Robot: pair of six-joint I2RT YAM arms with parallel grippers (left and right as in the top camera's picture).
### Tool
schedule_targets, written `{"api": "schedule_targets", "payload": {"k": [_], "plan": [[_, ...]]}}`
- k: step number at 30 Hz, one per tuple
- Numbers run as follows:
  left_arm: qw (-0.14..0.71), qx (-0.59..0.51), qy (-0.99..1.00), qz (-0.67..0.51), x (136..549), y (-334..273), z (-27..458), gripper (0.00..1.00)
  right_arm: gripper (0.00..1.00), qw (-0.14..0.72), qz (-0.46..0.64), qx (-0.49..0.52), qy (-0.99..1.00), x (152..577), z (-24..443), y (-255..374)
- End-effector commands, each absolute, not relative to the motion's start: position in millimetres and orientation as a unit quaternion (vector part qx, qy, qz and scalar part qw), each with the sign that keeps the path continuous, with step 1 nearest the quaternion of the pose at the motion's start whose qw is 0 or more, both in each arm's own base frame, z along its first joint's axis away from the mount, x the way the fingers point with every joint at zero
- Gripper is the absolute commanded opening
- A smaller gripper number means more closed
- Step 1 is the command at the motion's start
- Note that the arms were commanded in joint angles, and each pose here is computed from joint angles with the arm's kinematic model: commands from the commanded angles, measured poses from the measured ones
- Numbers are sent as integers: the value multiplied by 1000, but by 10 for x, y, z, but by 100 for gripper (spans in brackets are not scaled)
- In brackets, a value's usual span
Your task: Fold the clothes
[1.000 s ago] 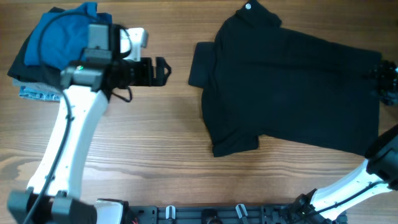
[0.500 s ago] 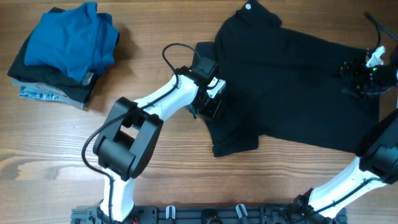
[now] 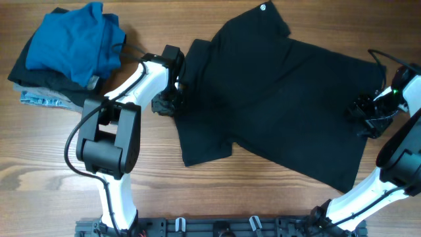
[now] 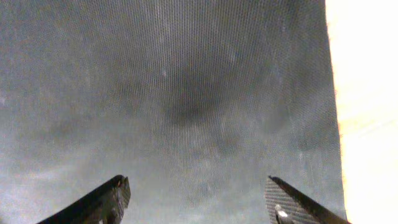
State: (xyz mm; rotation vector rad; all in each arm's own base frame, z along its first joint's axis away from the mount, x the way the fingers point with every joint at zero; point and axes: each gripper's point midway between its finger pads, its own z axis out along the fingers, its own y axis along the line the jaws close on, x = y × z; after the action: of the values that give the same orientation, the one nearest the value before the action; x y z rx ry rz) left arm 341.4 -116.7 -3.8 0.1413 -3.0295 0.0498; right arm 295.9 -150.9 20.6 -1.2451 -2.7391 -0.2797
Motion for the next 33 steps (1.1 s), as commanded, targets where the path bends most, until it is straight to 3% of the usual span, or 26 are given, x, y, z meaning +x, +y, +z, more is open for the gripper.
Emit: {"api": "schedule_targets", "payload": {"k": [1,3,6,9,12,14,17,20,24,28,33], "plan": [[102,7,-995,-13,3140,-1108,-112,38,62,51,-70,-420,-904,2927,194,-1584],[85,-8,-996,-7,3186,-1149,143,43,69,40,-77,-426,-900,2958,210,-1625],[-26,-10,-999,30,3603,-1284,709,53,72,-22,-143,-409,-901,3172,481,-1549],[-154,-11,-985,71,4147,-1459,981,45,77,-85,-149,-397,-902,3272,871,-1545],[-224,-14,-970,97,4630,-1635,824,36,79,-91,-164,-385,-904,3259,969,-1467],[-220,-18,-969,112,4751,-1734,515,18,79,-76,-168,-387,-903,3200,947,-1418],[-200,-32,-968,147,4766,-1893,235,4,79,-75,-169,-381,-906,3218,947,-1379],[-157,-31,-980,117,4631,-1750,-70,4,79,-80,-168,-369,-911,3280,949,-1318],[-81,72,-993,-45,4368,-729,-394,4,80,-70,-158,-353,-920,3292,926,-1207],[-46,150,-986,-55,4258,-113,-378,4,80,-20,-124,-368,-921,3076,664,-1081],[-64,85,-991,76,4370,-520,-93,6,81,35,-4,-438,-898,2538,185,-1307]]}}
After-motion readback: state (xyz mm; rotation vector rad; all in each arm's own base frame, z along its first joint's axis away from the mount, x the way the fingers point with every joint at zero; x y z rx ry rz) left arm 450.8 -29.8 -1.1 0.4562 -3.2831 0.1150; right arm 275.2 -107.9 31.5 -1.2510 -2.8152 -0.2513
